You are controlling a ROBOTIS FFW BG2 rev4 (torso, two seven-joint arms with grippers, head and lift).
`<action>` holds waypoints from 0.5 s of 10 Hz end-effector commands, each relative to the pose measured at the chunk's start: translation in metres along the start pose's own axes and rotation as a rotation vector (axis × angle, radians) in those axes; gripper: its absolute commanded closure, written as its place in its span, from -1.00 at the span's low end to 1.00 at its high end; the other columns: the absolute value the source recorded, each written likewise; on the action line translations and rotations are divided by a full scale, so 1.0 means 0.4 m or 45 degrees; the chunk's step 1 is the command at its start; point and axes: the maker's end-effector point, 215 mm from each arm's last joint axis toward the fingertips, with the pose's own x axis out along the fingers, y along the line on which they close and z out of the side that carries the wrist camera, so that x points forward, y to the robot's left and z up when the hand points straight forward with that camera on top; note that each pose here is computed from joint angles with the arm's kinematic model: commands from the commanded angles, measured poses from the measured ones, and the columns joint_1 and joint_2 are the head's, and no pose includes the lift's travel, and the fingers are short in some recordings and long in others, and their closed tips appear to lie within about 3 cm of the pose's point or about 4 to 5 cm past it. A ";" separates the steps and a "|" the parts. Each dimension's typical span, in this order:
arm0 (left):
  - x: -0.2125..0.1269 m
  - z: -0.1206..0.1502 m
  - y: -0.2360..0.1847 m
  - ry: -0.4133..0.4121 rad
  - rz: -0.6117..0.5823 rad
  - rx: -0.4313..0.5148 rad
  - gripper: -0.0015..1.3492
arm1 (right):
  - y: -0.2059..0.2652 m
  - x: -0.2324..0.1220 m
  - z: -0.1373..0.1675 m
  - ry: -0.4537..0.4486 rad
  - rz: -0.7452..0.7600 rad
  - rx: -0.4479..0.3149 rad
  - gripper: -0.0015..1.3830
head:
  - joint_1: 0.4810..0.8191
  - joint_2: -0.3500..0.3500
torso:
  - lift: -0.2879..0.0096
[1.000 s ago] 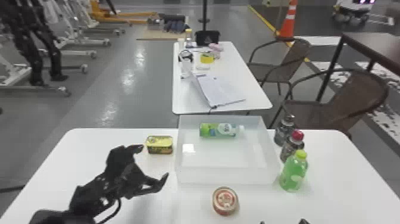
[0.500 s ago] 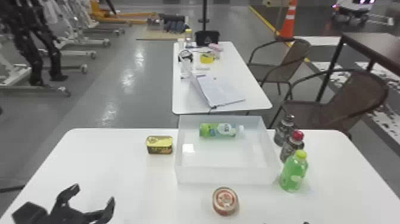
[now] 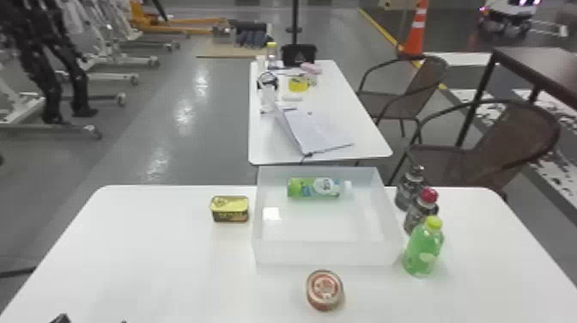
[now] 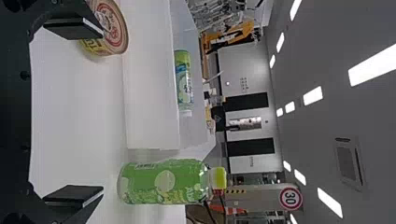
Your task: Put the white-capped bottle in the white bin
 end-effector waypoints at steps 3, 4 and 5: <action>-0.015 -0.005 -0.003 -0.036 0.022 -0.010 -0.83 | -0.004 -0.025 -0.007 0.013 -0.001 -0.007 -0.83 | -0.60 0.00 | 0.26; -0.016 0.000 0.000 -0.050 0.029 -0.011 -0.83 | -0.004 -0.026 -0.007 0.013 0.000 -0.007 -0.83 | -0.60 0.00 | 0.26; -0.017 0.000 -0.002 -0.054 0.027 -0.010 -0.83 | -0.003 -0.027 -0.005 0.012 0.002 -0.010 -0.83 | -0.60 0.00 | 0.26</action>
